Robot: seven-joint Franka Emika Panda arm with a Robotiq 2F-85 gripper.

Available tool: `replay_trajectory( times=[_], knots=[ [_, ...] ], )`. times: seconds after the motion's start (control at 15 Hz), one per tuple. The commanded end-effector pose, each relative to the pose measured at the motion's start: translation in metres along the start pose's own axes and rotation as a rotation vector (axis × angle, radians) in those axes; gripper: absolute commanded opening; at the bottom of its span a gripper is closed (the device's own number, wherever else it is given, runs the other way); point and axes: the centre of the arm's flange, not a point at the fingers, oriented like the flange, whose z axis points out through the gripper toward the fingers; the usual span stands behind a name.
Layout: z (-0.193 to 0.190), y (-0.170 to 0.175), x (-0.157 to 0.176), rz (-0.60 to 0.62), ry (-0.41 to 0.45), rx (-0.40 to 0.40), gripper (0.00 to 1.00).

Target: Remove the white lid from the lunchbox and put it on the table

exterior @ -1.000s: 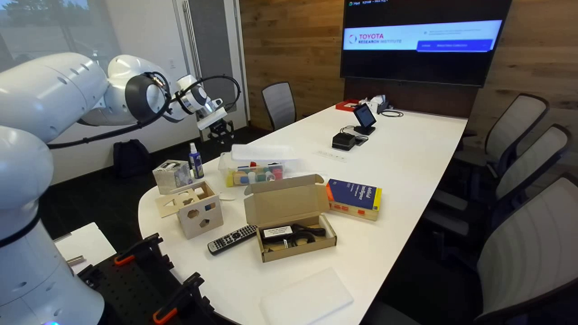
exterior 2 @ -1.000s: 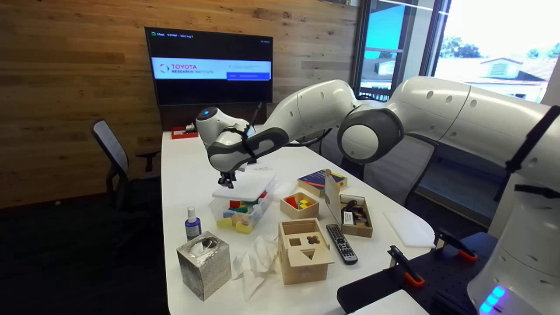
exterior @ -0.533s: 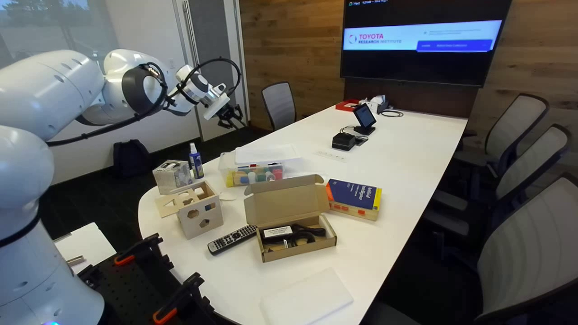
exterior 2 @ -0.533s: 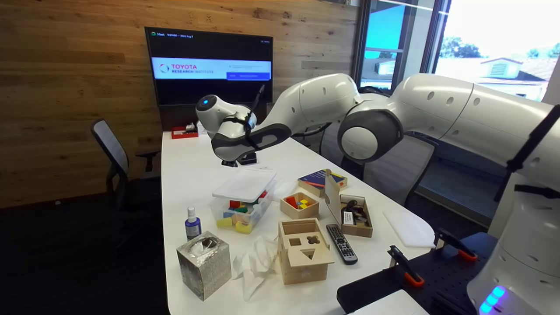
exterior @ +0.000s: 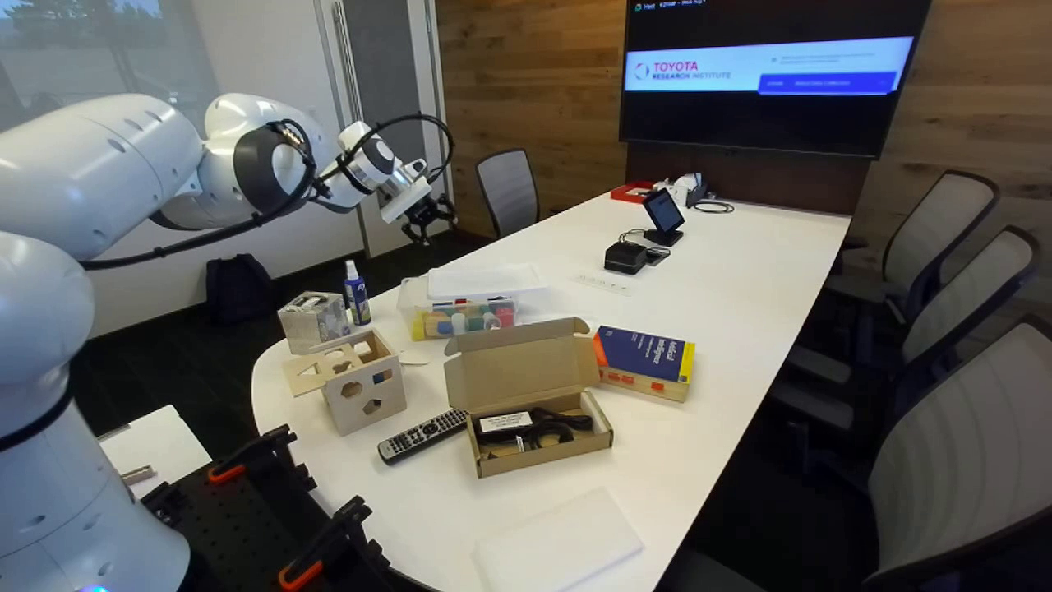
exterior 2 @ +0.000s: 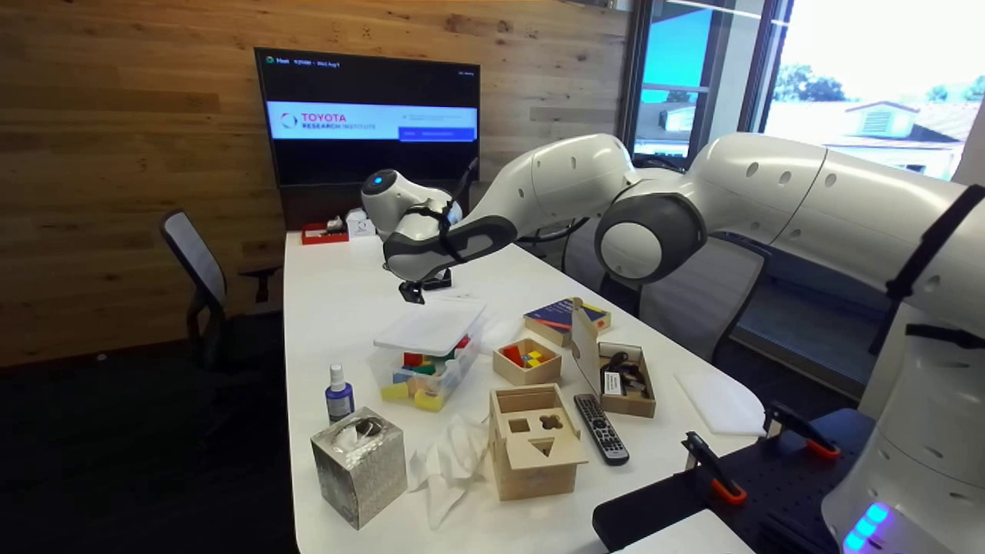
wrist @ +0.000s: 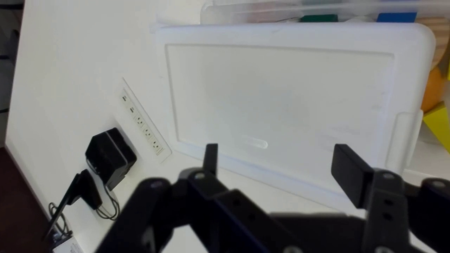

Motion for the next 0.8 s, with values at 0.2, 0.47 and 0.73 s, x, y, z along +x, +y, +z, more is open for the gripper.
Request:
replay_trajectory(
  times=[0.2,0.47,0.73],
  knots=[
    [0.057,-0.027,0.016,-0.067,-0.025,0.200,1.00],
    [0.076,-0.046,0.016,-0.084,-0.030,0.198,1.00],
    [0.089,-0.055,0.019,-0.089,-0.025,0.192,1.00]
  ],
)
